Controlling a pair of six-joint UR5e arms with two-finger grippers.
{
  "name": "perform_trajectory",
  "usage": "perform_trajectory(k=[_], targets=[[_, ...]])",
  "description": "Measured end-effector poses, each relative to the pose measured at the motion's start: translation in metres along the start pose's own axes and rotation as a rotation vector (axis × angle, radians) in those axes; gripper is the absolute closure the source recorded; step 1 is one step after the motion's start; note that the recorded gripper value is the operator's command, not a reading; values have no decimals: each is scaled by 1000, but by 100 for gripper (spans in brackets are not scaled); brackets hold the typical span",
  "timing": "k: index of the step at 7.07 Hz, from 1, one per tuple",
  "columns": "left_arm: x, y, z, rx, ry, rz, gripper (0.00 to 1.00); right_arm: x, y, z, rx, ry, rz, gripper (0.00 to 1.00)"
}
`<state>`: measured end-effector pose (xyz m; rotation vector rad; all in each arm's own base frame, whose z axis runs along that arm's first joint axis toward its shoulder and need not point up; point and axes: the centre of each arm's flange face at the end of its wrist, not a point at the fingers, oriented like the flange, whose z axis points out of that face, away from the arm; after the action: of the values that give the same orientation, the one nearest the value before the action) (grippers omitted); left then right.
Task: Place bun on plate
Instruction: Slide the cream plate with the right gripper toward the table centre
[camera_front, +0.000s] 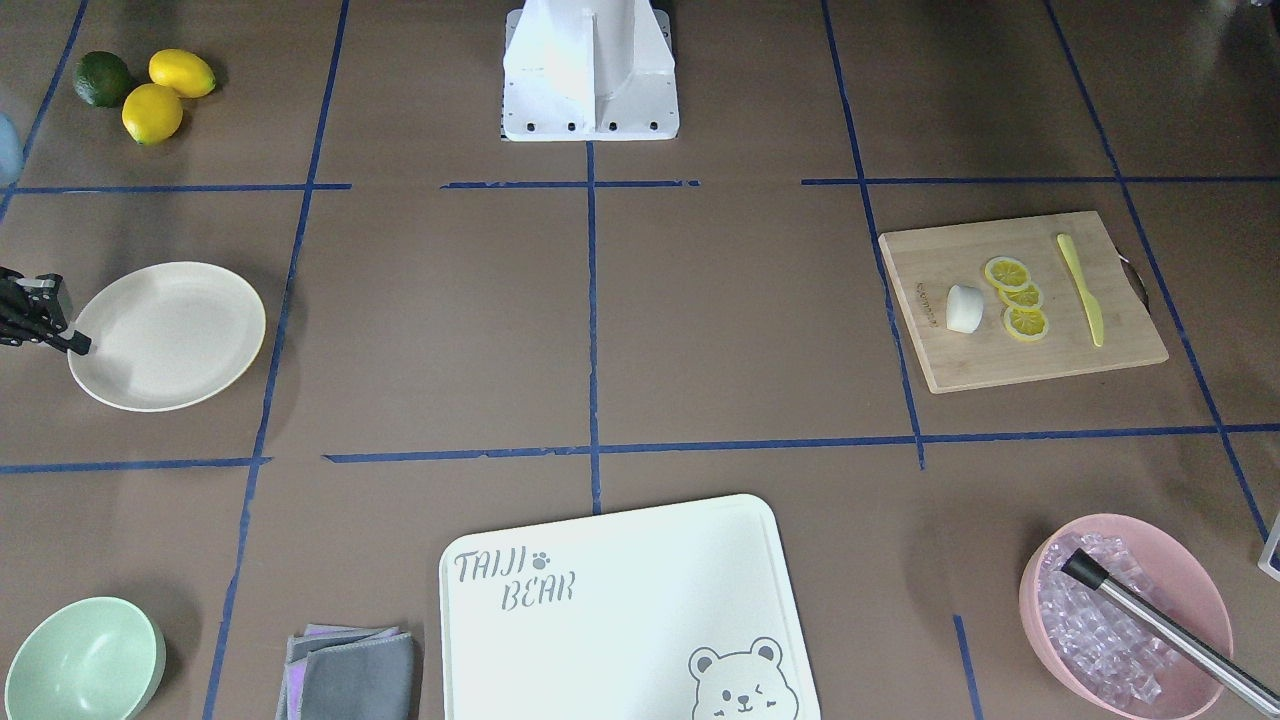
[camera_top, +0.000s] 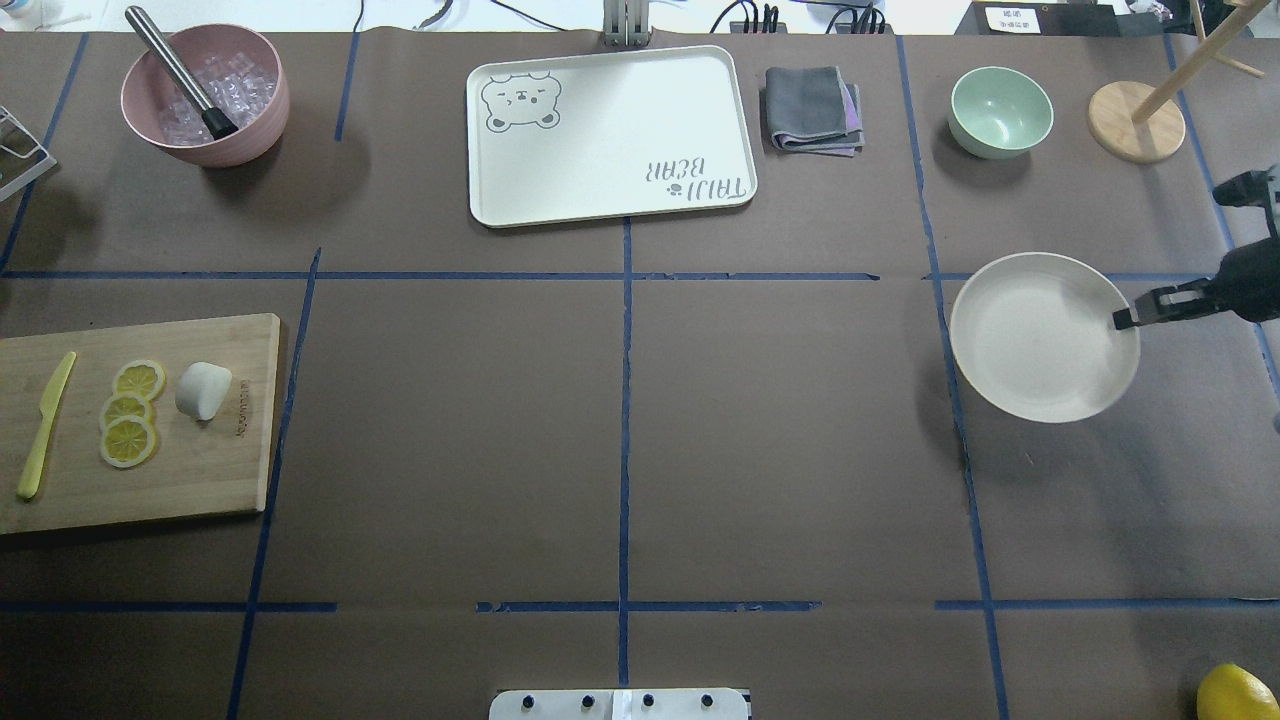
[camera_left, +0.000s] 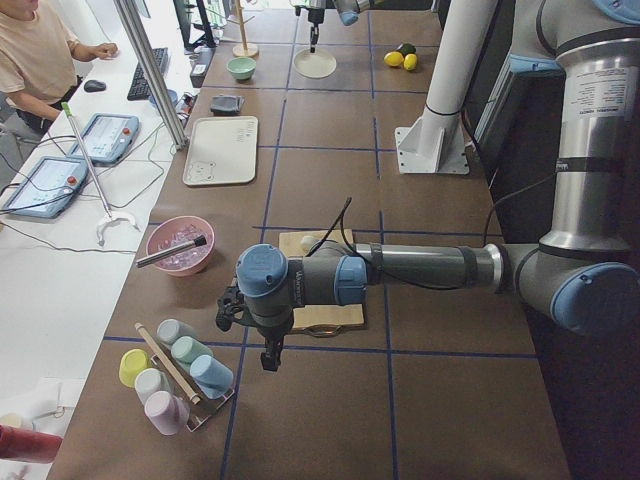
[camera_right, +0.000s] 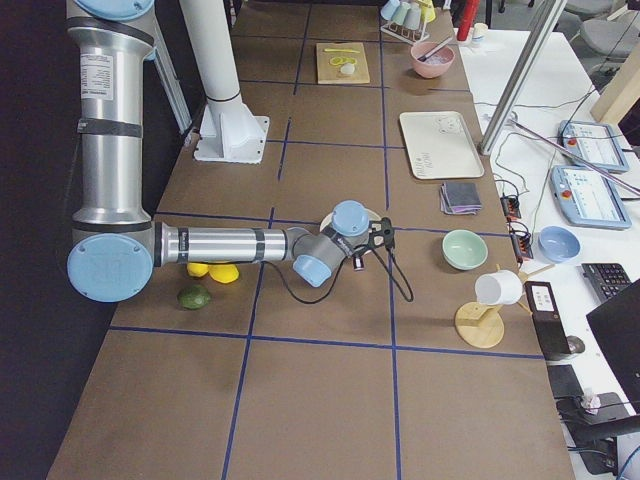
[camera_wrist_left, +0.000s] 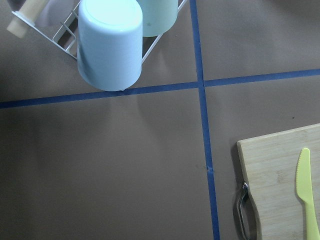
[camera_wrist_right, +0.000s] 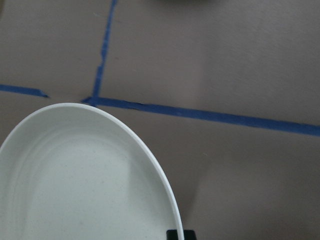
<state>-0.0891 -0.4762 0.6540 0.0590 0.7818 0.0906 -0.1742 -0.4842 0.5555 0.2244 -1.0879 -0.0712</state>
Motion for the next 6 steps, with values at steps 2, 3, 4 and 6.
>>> perform_trajectory(k=[2,3,4,6], targets=[[1,0,0,0,0,2,0,-117,-44,39,-15,-92,80,100],[1,0,0,0,0,1,0,-176,-57,61,-23,-110,124,100],[1,0,0,0,0,1,0,-234,-63,86,-23,-99,159,100],[1,0,0,0,0,1,0,-319,-46,134,-13,-67,185,100]])
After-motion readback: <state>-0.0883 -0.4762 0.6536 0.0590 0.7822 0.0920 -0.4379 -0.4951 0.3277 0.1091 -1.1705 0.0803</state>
